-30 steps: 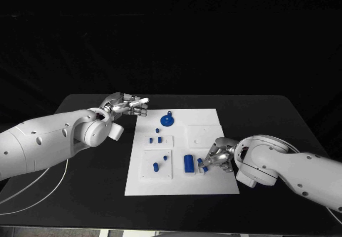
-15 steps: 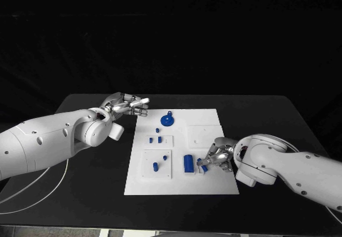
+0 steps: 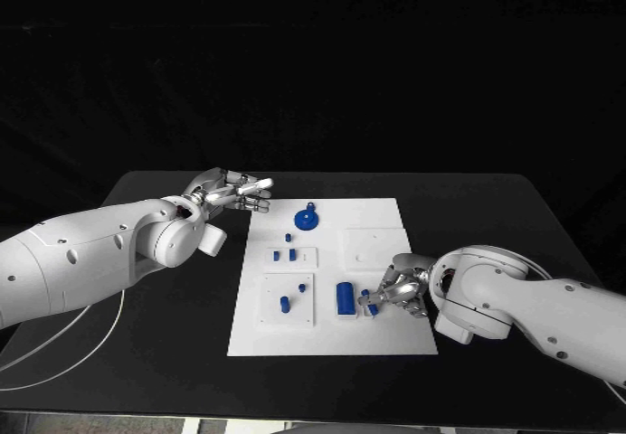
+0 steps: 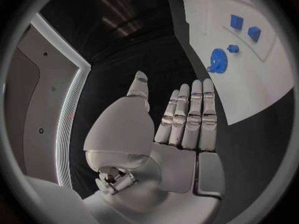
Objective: Assemble the parts on the task board
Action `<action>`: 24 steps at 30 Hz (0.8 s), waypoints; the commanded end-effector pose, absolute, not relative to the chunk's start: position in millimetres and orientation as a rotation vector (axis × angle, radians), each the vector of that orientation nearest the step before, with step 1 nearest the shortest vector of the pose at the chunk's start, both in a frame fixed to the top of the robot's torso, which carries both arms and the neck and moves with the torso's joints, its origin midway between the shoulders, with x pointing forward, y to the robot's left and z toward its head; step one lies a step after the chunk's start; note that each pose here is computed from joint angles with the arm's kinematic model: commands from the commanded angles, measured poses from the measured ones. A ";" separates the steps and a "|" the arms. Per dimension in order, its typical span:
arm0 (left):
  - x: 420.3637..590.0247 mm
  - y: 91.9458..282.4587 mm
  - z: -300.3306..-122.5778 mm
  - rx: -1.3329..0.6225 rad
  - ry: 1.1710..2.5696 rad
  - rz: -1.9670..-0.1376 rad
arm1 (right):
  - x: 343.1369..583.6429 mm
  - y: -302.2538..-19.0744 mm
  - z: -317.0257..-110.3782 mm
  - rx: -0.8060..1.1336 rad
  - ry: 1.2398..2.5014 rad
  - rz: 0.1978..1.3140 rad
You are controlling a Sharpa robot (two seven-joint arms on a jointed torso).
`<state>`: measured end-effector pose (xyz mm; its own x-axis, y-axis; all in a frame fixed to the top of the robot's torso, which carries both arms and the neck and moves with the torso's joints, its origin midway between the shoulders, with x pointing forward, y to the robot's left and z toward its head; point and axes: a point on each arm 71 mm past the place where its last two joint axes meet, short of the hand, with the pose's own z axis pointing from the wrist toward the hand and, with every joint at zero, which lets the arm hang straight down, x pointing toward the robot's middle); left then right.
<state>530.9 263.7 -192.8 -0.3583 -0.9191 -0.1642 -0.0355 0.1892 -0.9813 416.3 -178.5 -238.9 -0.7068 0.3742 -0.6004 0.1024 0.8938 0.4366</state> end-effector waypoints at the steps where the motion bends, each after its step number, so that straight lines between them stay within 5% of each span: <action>1: 530.7 262.2 -192.1 -0.918 1.610 -1.305 | 413.5 -178.7 -240.0 0.315 2.362 0.459; 24: 531.2 262.4 -192.5 -0.916 1.613 -1.299 | 411.3 -186.0 -239.4 0.291 2.375 0.440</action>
<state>531.4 264.7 -193.2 -0.3570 -0.9187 -0.1688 -0.0371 0.1945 -0.9802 412.5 -184.8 -237.5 -0.7196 0.3526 -0.5982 0.0926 0.9025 0.4207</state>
